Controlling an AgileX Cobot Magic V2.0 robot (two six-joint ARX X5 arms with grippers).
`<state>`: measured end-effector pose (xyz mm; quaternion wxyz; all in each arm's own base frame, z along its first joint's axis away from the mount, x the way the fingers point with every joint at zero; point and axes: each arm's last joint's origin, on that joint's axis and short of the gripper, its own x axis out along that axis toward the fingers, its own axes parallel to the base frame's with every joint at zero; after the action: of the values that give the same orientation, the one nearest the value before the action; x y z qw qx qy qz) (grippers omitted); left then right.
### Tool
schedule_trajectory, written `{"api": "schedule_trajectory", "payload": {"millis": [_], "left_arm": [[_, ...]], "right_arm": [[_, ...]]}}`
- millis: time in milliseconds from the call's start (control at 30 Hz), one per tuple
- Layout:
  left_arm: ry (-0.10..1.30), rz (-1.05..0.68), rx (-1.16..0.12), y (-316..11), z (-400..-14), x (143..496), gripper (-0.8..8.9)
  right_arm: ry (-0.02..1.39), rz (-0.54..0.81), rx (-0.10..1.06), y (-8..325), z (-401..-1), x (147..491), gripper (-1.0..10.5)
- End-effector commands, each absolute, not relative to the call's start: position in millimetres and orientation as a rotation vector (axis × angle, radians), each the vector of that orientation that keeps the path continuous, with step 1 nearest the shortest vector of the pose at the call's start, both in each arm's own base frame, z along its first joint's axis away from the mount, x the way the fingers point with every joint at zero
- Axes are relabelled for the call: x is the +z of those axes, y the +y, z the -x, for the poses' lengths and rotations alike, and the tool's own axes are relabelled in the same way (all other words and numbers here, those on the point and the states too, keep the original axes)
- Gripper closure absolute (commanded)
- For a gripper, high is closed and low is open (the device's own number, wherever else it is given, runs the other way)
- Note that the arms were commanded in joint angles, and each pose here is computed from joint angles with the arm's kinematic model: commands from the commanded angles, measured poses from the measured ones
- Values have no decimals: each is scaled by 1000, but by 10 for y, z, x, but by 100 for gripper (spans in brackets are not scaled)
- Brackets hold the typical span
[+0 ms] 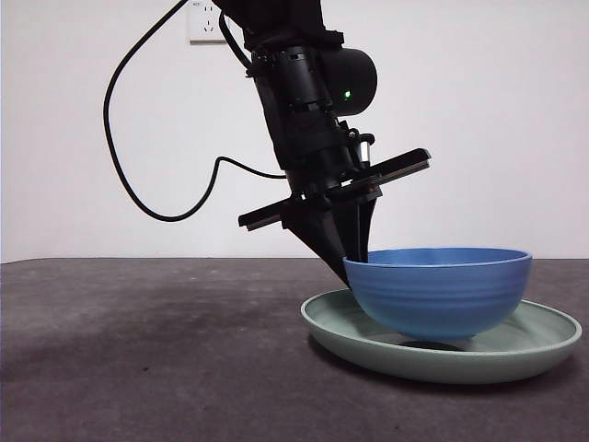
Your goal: Pick up the blue bowl, put it on the green plate, put it on desk
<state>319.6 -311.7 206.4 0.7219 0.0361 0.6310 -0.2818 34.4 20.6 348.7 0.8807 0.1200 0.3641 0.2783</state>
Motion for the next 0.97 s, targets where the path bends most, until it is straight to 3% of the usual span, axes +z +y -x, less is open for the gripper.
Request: {"api": "schedule_trajectory", "payload": {"millis": [33,300,533,700,967], "left_arm": [[1367,-83,-644,-3216,-3221,2036,797],[1363,-106,-662,-3226,-3206,2036,768],[1361,-108,-664,-3225,-3208,2036,510],[1390,-107,-639,-3153,-3248,2118,382],[1417,-161,-648,-3034,-3281,2497,355]], "right_arm": [[732,-235,592,204,-330,3536,411],[732,-235,591,204,-330,3536,411],[732,-235,590,204,-330,3536,411],[732,-234,589,204,-330,3536,411],[731,-230,579,201,-332,3535,411]]}}
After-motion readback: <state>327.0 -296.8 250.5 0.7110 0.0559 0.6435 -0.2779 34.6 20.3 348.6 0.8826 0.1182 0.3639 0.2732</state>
